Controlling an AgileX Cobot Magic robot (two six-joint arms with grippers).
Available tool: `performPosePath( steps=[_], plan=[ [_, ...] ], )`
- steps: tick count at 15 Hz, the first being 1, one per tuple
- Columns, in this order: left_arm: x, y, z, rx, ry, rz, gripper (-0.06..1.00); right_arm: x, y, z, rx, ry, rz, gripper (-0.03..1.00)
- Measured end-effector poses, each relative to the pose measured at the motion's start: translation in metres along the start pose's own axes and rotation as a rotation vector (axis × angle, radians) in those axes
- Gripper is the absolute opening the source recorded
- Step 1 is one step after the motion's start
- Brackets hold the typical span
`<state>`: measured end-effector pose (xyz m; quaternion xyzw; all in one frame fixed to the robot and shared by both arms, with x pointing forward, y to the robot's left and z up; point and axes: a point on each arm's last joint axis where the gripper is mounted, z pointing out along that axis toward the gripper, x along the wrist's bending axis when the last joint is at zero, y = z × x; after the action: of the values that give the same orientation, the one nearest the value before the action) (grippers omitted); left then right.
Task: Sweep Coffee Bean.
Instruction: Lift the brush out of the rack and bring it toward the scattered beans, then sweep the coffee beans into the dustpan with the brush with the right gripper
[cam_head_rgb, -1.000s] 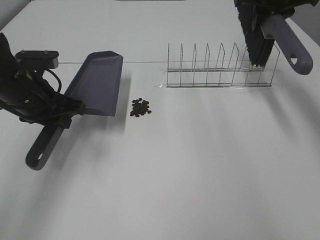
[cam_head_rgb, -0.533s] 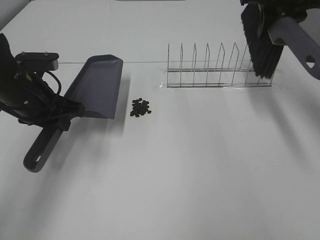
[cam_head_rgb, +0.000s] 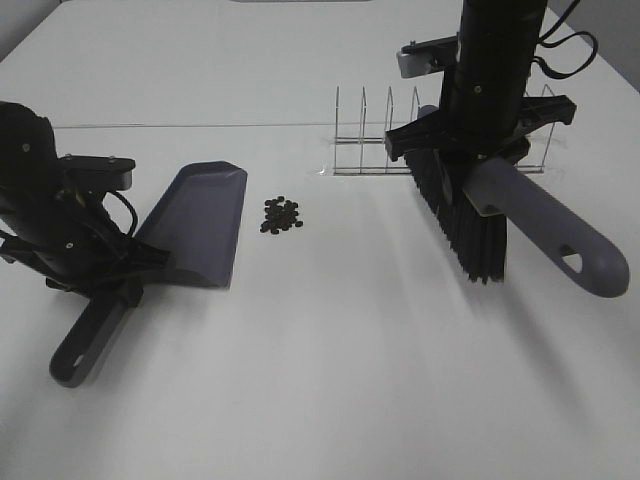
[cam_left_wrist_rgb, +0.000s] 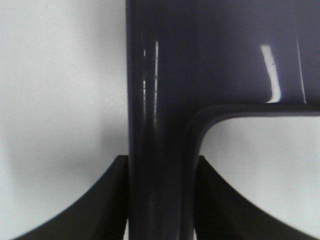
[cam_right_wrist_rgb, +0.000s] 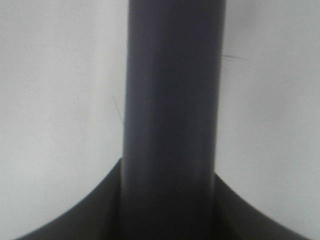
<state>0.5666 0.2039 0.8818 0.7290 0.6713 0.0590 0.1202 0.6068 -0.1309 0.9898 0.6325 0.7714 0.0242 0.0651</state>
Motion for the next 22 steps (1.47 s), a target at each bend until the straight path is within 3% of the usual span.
performPosePath(
  steps=[8, 13, 17, 20, 22],
  plan=[
    [-0.012, -0.003, 0.013, 0.014, -0.004, 0.033, 0.36, 0.043, 0.004, 0.053, 0.058, -0.017, -0.094, 0.34],
    [-0.012, -0.003, 0.013, 0.013, -0.006, 0.029, 0.36, 0.095, 0.024, 0.063, 0.041, 0.035, -0.182, 0.34],
    [-0.012, -0.003, 0.013, 0.012, -0.007, 0.028, 0.36, 0.147, 0.037, 0.07, 0.029, 0.139, -0.283, 0.34],
    [-0.012, -0.003, 0.013, 0.015, -0.007, 0.026, 0.36, 0.17, 0.043, 0.057, 0.003, 0.311, -0.293, 0.34],
    [-0.012, -0.003, 0.013, 0.015, -0.007, 0.026, 0.36, 0.177, 0.049, 0.041, -0.042, 0.372, -0.294, 0.34]
  ],
)
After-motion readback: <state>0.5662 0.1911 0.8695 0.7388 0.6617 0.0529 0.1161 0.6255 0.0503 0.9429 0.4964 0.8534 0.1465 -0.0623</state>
